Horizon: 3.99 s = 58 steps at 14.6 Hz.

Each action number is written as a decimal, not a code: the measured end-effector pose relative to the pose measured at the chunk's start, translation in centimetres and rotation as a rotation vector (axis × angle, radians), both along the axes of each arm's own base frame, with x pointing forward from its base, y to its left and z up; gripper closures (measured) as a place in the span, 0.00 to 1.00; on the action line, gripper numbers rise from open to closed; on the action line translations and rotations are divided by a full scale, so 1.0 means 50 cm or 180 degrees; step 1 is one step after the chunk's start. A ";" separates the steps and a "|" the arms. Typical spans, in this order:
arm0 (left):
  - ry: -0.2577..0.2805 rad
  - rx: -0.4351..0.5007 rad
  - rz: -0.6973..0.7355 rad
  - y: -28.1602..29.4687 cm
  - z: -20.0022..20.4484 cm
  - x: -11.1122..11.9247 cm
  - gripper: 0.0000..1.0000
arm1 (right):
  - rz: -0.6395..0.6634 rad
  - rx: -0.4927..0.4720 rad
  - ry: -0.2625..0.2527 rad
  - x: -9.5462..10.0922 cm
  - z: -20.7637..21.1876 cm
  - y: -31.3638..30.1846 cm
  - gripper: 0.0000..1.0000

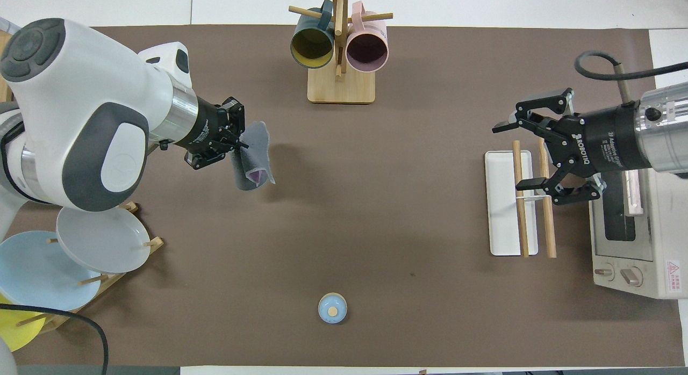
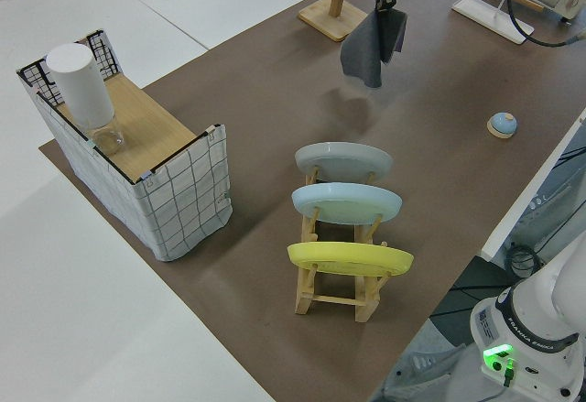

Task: Fold towel and hang on rack
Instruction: 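Lift the towel with the left gripper while the right gripper approaches, then grasp the towel with the right gripper from the left gripper, then carry the towel with the right gripper while the left gripper withdraws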

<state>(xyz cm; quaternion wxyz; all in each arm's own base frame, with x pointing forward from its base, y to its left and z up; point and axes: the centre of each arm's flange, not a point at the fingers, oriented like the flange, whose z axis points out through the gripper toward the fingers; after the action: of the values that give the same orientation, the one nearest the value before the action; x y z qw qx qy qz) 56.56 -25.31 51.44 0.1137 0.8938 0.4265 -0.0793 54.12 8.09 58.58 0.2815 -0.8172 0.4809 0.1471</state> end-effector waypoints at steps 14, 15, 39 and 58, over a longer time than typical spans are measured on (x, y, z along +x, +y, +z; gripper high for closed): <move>0.0452 -0.0731 0.2469 -0.245 0.137 -0.127 0.98 | -0.0732 0.0381 0.0236 -0.045 -0.171 0.328 0.00; 0.0463 -0.0732 0.2496 -0.250 0.132 -0.132 0.98 | -0.0729 0.0381 0.0239 -0.046 -0.171 0.331 0.00; 0.0453 -0.0737 0.2484 -0.264 0.133 -0.150 0.44 | -0.0587 0.0429 0.0066 0.029 -0.133 0.295 0.98; -0.0655 -0.0024 -0.0355 0.190 0.039 0.011 0.00 | 0.2066 -0.1028 -0.0723 0.034 -0.243 -0.102 0.98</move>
<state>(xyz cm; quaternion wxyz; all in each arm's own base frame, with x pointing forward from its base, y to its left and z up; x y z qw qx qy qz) 57.12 -15.79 53.37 0.1556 0.9191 0.3619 0.0051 55.84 3.01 46.45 0.1394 -0.9720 0.1797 0.0594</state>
